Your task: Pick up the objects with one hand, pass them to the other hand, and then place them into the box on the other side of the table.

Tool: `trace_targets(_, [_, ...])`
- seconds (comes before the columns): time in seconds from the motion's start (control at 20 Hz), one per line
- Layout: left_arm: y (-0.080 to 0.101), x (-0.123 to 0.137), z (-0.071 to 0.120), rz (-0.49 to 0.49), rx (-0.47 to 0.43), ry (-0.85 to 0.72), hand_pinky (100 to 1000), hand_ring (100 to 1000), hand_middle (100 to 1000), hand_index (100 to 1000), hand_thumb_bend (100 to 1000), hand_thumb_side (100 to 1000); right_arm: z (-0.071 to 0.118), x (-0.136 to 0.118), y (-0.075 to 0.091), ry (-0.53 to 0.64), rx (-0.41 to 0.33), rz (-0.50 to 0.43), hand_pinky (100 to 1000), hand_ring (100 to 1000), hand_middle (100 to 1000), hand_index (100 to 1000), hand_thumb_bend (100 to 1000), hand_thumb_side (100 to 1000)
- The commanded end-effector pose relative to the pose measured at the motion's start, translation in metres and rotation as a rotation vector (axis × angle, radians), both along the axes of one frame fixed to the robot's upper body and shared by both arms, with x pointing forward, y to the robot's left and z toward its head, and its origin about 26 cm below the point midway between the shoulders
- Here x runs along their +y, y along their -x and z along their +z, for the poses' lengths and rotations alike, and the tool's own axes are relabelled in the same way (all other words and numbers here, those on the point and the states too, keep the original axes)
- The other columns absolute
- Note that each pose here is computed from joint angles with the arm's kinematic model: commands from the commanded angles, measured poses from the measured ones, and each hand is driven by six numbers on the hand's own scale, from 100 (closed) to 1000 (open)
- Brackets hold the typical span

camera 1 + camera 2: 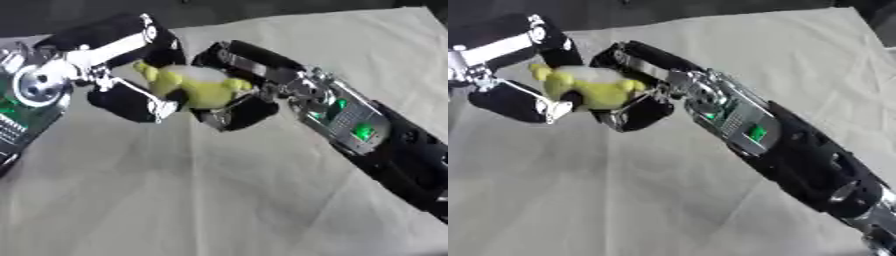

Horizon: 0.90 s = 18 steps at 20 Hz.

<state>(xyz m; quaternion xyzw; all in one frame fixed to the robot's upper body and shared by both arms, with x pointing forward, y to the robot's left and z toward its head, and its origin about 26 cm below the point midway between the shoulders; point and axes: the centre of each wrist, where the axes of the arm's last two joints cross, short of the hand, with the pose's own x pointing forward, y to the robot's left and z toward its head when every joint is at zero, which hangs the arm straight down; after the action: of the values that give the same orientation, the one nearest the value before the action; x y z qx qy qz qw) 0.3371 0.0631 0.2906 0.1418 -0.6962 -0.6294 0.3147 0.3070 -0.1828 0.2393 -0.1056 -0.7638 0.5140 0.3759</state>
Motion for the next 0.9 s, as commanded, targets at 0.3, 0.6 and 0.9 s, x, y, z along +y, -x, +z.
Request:
trace_targets(0.3, [-0.001,0.007,0.008,0.066,-0.052,0.029,658,496,378,443,295,100,0.010,-0.002,0.004,0.049,-0.137,0.039,824,745,683,866,545,231])
trace_targets(0.6, [-0.006,0.015,0.005,0.086,-0.059,-0.001,666,495,385,447,393,100,0.010,-0.004,0.004,0.071,-0.201,0.026,852,817,775,931,423,490])
trace_targets(0.9, [-0.011,0.028,0.004,0.110,-0.056,-0.031,671,503,404,462,461,100,0.007,-0.007,0.001,0.077,-0.213,-0.048,861,830,786,943,423,492])
